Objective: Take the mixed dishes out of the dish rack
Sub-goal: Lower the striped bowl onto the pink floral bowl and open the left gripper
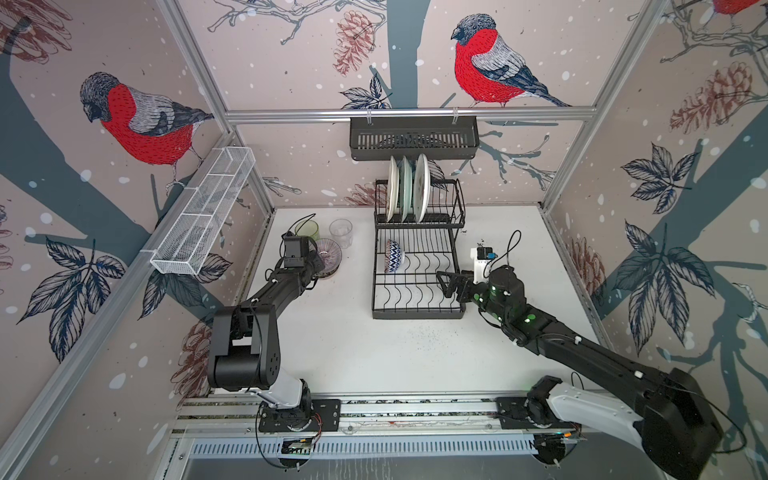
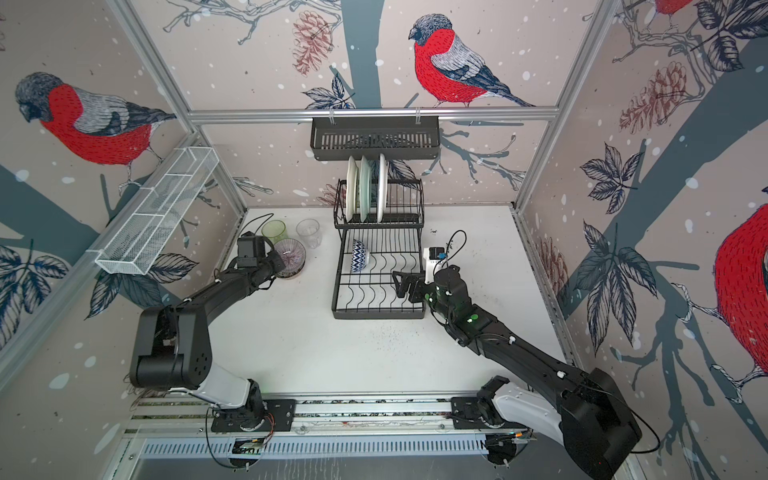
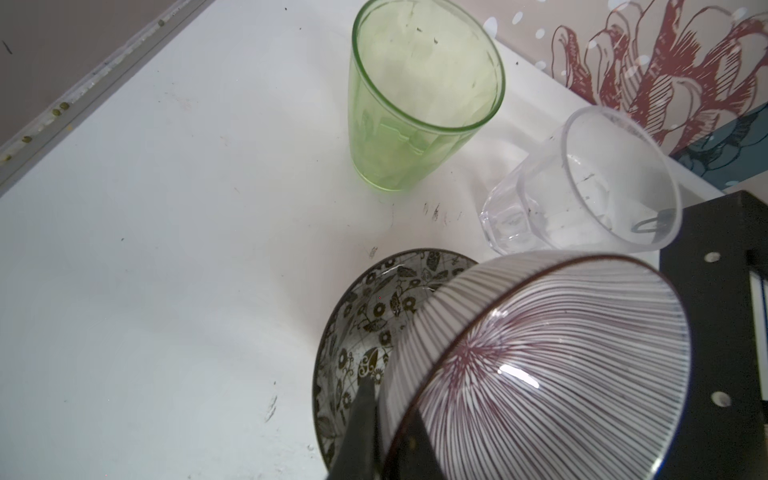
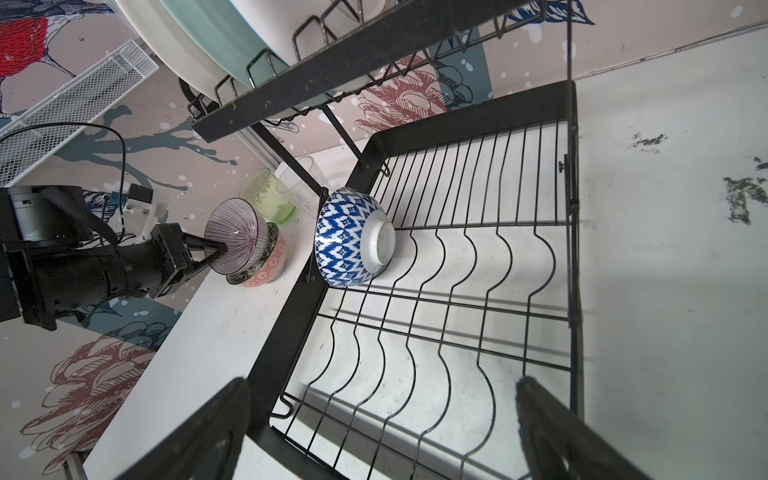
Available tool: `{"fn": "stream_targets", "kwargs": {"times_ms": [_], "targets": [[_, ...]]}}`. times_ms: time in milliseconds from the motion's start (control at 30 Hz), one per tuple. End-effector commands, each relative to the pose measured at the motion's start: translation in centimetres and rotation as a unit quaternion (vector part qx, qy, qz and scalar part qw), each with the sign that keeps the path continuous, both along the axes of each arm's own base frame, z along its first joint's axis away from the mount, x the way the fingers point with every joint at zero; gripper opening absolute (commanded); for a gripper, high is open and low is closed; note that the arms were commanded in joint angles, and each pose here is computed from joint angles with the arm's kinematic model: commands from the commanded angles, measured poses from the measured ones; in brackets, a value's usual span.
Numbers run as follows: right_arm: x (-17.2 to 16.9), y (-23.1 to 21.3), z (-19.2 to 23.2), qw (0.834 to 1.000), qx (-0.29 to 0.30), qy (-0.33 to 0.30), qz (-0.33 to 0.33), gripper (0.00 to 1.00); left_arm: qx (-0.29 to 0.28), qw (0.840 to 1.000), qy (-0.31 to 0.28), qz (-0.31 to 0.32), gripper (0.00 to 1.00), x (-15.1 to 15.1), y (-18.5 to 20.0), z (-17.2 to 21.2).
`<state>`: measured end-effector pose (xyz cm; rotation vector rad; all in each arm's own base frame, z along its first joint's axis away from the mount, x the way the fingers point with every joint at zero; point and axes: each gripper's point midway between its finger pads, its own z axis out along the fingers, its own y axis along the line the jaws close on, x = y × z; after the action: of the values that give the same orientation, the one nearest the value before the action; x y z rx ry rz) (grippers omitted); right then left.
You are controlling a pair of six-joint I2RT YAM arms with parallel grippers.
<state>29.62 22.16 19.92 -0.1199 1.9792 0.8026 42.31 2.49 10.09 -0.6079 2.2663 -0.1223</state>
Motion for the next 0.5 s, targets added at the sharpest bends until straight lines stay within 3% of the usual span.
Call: {"fn": "stream_targets", "kwargs": {"times_ms": [0, 167, 267, 300, 333, 367, 467], "targets": [[0.2, 0.4, 0.9, 1.0, 0.01, -0.013, 0.007, 0.99, 0.015, 1.0, 0.011, 0.003, 0.0, 0.6, 0.5, 0.0], [0.2, 0.5, 1.0, 1.0, 0.01, -0.012, 0.01, 1.0, 0.015, 0.999, 0.029, 0.001, 0.0, 0.9, 0.5, -1.2], [0.2, 0.6, 1.1, 1.0, 0.01, -0.013, 0.011, 1.0, 0.011, 0.999, 0.031, -0.002, 0.11, 1.1, 0.3, -1.4], [0.2, 0.6, 1.1, 1.0, 0.01, -0.012, 0.012, 1.0, 0.011, 0.999, 0.031, -0.001, 0.23, 1.1, 0.4, -1.4], [0.2, 0.6, 1.1, 1.0, 0.01, -0.012, 0.012, 0.99, 0.011, 0.999, 0.031, -0.003, 0.45, 1.1, 0.3, -1.3], [0.2, 0.6, 1.1, 1.0, 0.01, -0.012, 0.013, 1.0, 0.01, 0.999, 0.031, -0.003, 0.59, 1.1, 0.3, -1.3], [0.1, 0.7, 1.2, 1.0, 0.012, -0.012, 0.015, 1.0, 0.008, 1.0, 0.021, -0.003, 0.82, 1.1, 0.2, -0.8]]}}
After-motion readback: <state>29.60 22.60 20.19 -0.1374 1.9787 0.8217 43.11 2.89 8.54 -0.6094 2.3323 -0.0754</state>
